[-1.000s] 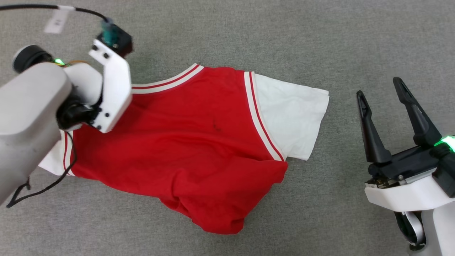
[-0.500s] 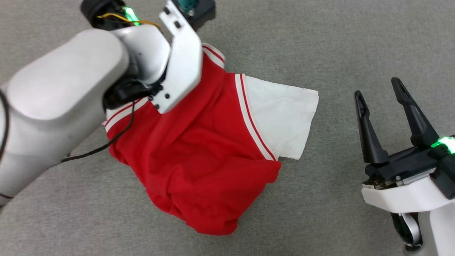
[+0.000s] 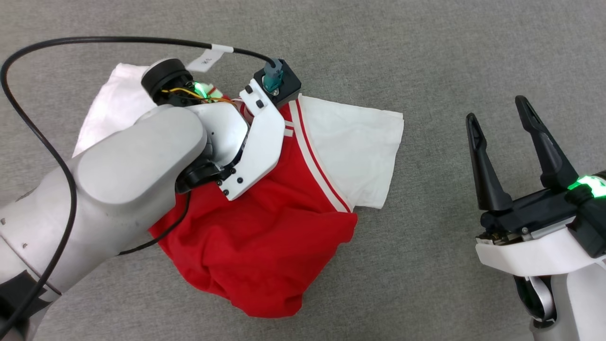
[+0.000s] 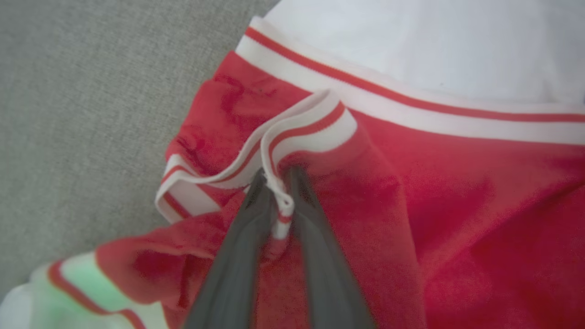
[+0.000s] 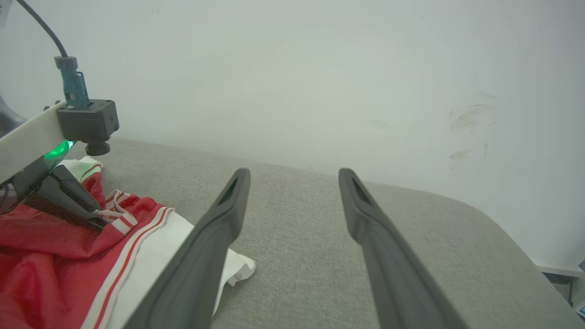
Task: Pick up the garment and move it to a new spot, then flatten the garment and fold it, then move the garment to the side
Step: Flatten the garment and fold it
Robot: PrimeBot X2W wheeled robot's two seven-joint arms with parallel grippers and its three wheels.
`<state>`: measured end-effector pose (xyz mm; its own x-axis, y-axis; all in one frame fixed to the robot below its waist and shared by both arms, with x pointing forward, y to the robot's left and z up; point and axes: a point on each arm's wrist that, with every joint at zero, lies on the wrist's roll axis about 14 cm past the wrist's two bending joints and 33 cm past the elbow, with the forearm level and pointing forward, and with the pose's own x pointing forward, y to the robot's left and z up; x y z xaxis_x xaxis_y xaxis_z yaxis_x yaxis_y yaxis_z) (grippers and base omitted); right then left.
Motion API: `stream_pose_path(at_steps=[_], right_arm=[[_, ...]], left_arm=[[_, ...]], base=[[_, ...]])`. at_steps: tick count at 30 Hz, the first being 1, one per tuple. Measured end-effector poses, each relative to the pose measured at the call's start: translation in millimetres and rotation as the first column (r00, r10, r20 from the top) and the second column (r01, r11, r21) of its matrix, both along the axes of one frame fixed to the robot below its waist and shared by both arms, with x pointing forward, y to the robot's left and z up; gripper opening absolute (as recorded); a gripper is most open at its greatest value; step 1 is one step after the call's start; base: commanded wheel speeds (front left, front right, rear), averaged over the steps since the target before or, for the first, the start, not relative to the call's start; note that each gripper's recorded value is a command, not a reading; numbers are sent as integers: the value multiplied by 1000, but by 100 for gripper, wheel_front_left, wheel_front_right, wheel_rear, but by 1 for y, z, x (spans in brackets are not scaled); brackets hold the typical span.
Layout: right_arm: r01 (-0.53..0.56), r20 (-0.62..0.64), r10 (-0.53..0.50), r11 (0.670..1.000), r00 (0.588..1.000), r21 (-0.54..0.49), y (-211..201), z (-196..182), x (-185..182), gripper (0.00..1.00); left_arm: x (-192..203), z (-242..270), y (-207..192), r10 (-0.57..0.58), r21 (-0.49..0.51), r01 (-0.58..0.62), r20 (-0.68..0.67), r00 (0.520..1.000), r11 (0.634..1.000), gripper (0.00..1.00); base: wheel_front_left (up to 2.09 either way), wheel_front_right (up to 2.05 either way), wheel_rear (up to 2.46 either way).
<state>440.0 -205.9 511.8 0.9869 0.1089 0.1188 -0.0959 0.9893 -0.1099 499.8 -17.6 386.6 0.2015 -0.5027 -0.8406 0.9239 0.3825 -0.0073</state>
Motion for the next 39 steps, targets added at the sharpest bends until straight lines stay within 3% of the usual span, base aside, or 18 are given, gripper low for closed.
stream_pose_path(at_steps=[4, 5, 8, 14, 20, 24, 29, 35, 36, 37, 39], right_arm=[[-2, 12, 2, 1000, 1000, 2, 1, 4, -1, 100], [-9, 20, 9, 1000, 1000, 6, 3, 7, -2, 100], [-19, 27, 19, 1000, 999, 10, 7, 9, -3, 100], [-44, 29, 43, 999, 999, 16, 15, 9, -1, 100], [-56, 17, 56, 998, 998, 9, 17, 2, 5, 100], [-51, -2, 51, 999, 999, 1, 15, -6, 10, 100], [-37, -21, 37, 999, 999, -15, 9, -14, 13, 100], [-29, -35, 28, 999, 999, -23, 6, -20, 14, 100], [-29, -36, 28, 999, 999, -25, 6, -20, 14, 100], [-30, -36, 29, 999, 999, -25, 7, -20, 14, 100], [-29, -31, 28, 999, 999, -24, 6, -18, 15, 100]], left_arm=[[11, 20, 1, 17, -44, -15, 55, 998, 999, 100], [31, 46, 10, 48, -61, -40, 132, 990, 997, 100], [46, 66, 23, 92, -71, -81, 170, 981, 994, 100], [97, 108, 79, 246, -69, -236, 270, 931, 969, 100], [121, 90, 118, 363, -11, -370, 231, 903, 929, 100], [121, 47, 138, 435, 79, -446, 126, 892, 891, 100], [108, 2, 138, 456, 149, -453, 17, 890, 879, 100], [99, -20, 139, 447, 216, -434, -14, 894, 875, 100], [98, -22, 138, 447, 217, -433, -19, 894, 875, 45], [97, -22, 138, 448, 216, -433, -21, 894, 875, 0], [94, -20, 136, 435, 208, -423, -13, 900, 882, 0]], base=[[0, 0, 0], [0, 0, 0], [0, 0, 0], [0, 0, 0], [0, 0, 0], [0, 0, 0], [0, 0, 0], [0, 0, 0], [0, 0, 0], [0, 0, 0], [0, 0, 0]])
